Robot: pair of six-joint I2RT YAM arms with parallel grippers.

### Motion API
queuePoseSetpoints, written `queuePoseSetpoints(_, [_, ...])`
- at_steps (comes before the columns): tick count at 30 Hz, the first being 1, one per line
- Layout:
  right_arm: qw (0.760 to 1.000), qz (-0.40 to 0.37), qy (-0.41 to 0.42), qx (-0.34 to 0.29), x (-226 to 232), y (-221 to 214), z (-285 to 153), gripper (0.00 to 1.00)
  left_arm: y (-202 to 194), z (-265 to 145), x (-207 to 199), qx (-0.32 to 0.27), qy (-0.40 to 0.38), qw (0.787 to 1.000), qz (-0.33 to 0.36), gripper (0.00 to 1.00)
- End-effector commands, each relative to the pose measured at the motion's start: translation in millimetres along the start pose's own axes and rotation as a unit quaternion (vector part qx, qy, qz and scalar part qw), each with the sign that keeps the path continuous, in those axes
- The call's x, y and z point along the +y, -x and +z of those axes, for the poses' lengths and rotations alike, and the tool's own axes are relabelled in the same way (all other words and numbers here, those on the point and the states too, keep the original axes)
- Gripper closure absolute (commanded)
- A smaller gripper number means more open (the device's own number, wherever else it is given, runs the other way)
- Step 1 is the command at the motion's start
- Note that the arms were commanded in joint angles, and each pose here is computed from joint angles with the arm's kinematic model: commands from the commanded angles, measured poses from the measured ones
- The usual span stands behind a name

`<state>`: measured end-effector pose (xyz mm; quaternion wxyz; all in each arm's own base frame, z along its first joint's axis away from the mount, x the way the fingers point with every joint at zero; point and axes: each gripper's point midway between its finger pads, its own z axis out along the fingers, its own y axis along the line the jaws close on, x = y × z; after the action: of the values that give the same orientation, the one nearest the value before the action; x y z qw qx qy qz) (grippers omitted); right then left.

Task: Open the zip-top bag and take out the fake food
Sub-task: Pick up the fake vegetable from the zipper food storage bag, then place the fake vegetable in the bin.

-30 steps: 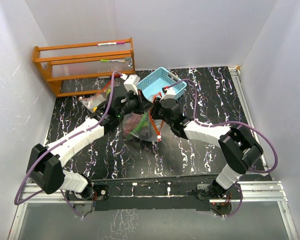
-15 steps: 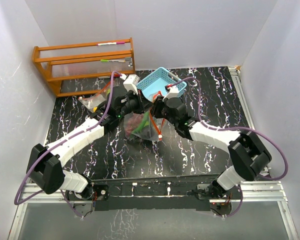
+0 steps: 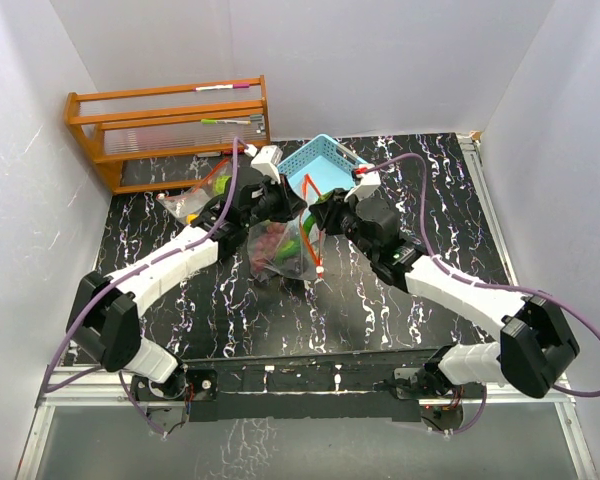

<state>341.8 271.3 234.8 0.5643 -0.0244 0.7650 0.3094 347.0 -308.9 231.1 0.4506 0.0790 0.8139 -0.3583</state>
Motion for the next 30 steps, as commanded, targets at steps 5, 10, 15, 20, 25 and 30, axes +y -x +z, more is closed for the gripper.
queuePoseSetpoints(5, [0.995,-0.053,-0.031,-0.079,5,61,-4,0.93,19,-11,36,-0.018,0.052,0.998,-0.018,1.00])
queuePoseSetpoints(10, [0.988,-0.087,-0.050,-0.115,10,103,14,0.93,11,-28,62,-0.029,0.085,0.996,-0.024,1.00])
queuePoseSetpoints(15, [0.983,-0.090,-0.047,-0.151,15,146,28,0.93,4,-33,74,-0.019,0.104,0.994,0.004,1.00])
queuePoseSetpoints(20, [0.970,-0.108,-0.092,-0.195,3,181,40,0.92,-6,-36,92,-0.005,0.132,0.991,0.018,1.00])
queuePoseSetpoints(25, [0.950,-0.142,-0.156,-0.230,-21,200,50,0.92,-22,-44,112,0.020,0.162,0.987,-0.004,1.00])
queuePoseSetpoints(30, [0.952,-0.146,-0.166,-0.214,-40,188,72,0.93,-23,-66,130,0.010,0.193,0.981,-0.020,1.00])
